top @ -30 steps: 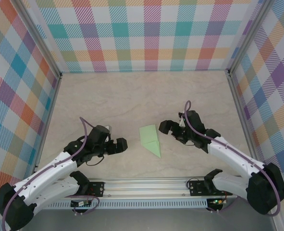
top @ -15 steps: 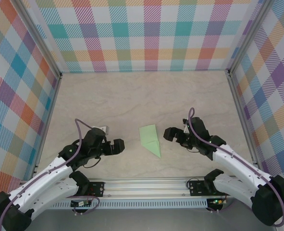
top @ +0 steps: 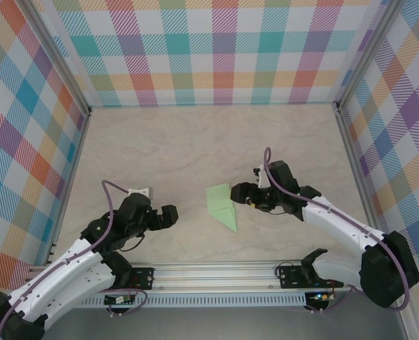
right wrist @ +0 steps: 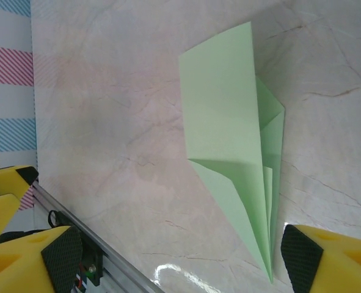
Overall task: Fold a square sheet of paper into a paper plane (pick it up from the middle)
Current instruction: Rotate the paper at the center of the table, then fold the wing for the fifth time at the center of the table.
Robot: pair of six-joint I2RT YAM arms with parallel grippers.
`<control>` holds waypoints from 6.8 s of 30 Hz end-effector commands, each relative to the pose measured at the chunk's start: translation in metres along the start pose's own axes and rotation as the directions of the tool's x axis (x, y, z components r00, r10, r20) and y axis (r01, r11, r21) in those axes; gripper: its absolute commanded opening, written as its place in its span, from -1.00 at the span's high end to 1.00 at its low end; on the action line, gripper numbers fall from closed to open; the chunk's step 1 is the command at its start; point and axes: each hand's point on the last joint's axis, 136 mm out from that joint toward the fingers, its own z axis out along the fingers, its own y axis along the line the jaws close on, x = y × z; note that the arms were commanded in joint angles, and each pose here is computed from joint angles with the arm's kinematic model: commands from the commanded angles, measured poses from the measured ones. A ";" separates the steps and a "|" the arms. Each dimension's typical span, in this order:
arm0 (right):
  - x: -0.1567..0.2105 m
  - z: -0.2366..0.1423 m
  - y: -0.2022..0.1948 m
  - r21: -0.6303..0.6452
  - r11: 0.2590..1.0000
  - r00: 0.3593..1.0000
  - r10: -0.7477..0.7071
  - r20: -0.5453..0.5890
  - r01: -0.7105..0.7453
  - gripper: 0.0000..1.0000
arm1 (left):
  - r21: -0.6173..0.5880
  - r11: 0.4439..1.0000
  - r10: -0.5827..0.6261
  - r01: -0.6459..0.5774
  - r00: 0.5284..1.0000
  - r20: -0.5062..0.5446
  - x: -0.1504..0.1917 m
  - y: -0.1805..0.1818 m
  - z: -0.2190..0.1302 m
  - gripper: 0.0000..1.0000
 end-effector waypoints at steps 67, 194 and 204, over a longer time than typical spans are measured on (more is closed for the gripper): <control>0.025 0.030 -0.022 0.038 0.994 0.977 0.103 -0.187 -0.098 0.68 | 0.156 0.951 -0.225 0.268 0.942 -0.250 -0.009 -0.088 0.095 -0.68; 0.045 0.039 -0.022 0.375 0.558 0.554 -0.822 0.129 0.740 0.16 | 0.164 0.946 -0.193 0.279 0.893 -0.407 0.013 -0.181 0.148 1.00; 0.043 0.058 -0.030 0.473 0.401 0.433 -0.900 0.045 0.785 0.18 | 0.173 0.944 -0.188 0.280 0.891 -0.412 0.012 -0.184 0.146 1.00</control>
